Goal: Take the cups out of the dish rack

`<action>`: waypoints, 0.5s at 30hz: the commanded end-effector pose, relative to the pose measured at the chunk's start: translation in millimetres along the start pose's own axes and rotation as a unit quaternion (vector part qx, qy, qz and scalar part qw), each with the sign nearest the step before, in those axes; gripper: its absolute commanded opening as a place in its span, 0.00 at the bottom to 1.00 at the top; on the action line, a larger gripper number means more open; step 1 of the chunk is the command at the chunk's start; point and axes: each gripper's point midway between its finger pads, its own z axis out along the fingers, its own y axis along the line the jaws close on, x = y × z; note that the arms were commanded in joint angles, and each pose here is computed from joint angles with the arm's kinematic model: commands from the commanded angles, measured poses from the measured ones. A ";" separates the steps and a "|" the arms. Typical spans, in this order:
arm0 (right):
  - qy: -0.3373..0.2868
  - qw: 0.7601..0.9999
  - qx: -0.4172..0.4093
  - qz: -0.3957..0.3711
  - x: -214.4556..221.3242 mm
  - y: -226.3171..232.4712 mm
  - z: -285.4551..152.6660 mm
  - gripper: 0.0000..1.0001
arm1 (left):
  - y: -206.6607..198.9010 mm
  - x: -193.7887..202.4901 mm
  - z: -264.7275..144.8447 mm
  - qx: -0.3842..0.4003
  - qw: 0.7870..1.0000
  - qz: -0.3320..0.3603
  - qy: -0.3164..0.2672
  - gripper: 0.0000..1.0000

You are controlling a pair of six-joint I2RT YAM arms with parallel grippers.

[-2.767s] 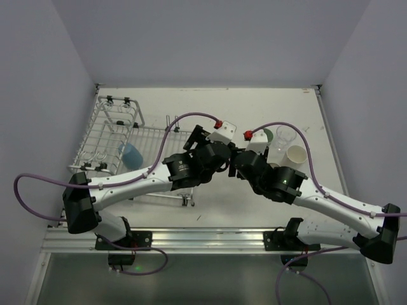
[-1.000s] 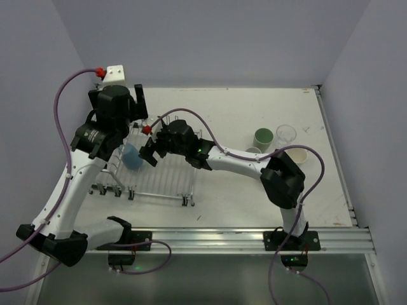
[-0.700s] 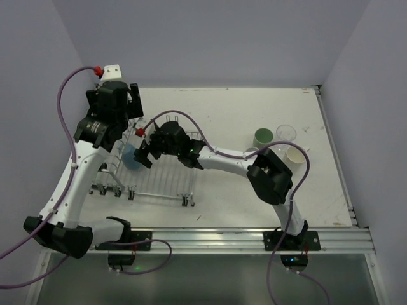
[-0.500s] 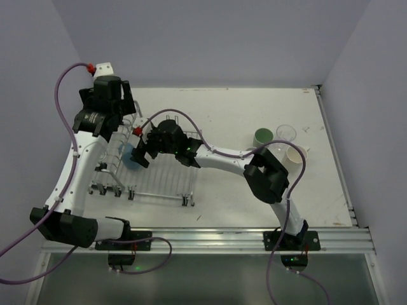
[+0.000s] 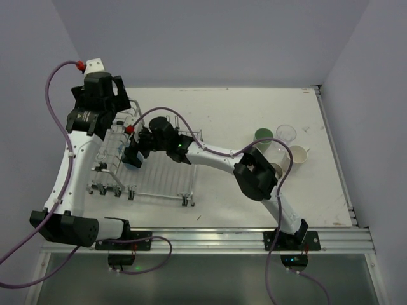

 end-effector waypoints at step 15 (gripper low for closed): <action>-0.015 0.999 -0.033 0.024 -4.1 9.3 19.9 0.99 | -2.1 -29.9 -9.4 0.034 0.998 -0.037 -0.028 1.00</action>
